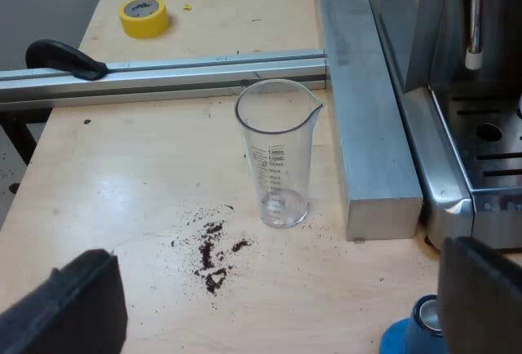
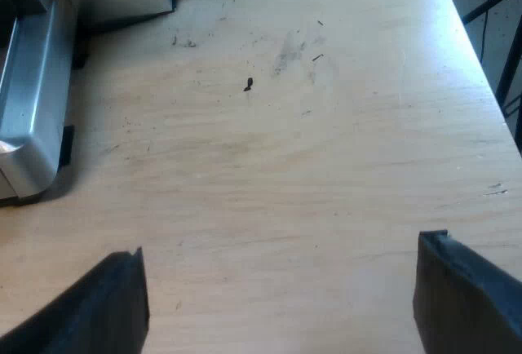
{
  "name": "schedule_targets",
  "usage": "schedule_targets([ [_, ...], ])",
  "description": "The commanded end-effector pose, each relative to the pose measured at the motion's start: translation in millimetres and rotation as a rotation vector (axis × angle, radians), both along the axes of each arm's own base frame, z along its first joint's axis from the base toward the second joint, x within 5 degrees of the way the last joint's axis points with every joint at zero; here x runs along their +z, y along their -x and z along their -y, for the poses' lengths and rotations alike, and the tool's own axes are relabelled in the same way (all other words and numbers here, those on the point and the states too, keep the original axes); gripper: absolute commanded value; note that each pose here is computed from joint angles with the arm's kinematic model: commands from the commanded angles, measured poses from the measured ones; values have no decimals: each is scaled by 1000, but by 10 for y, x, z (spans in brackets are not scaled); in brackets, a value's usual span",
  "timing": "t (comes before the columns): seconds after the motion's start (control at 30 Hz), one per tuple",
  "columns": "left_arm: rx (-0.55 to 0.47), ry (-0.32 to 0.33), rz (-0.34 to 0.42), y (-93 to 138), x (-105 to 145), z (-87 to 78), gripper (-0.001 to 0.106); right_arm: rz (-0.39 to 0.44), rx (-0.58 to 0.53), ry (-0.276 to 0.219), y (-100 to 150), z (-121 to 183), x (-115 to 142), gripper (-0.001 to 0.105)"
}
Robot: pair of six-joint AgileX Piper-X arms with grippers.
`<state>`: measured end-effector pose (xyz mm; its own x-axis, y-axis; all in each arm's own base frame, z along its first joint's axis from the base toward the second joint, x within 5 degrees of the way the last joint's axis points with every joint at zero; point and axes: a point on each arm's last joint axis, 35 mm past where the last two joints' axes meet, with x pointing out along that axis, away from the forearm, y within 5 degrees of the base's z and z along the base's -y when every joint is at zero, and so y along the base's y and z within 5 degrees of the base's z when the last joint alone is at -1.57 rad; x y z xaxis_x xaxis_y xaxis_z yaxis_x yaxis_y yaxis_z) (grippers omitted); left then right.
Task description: Place mug into machine
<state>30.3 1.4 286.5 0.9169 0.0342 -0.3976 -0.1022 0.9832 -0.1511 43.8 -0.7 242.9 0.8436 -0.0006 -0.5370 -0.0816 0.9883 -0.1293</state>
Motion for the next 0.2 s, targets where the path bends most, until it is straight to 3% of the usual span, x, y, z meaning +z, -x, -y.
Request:
schedule_targets([
  [0.03,-3,0,6,-27,18,3,78,-1,3,-1,-3,0,16,69],
  [0.2,-5,-2,5,-27,18,4,78,-1,3,-1,-3,0,16,69],
])
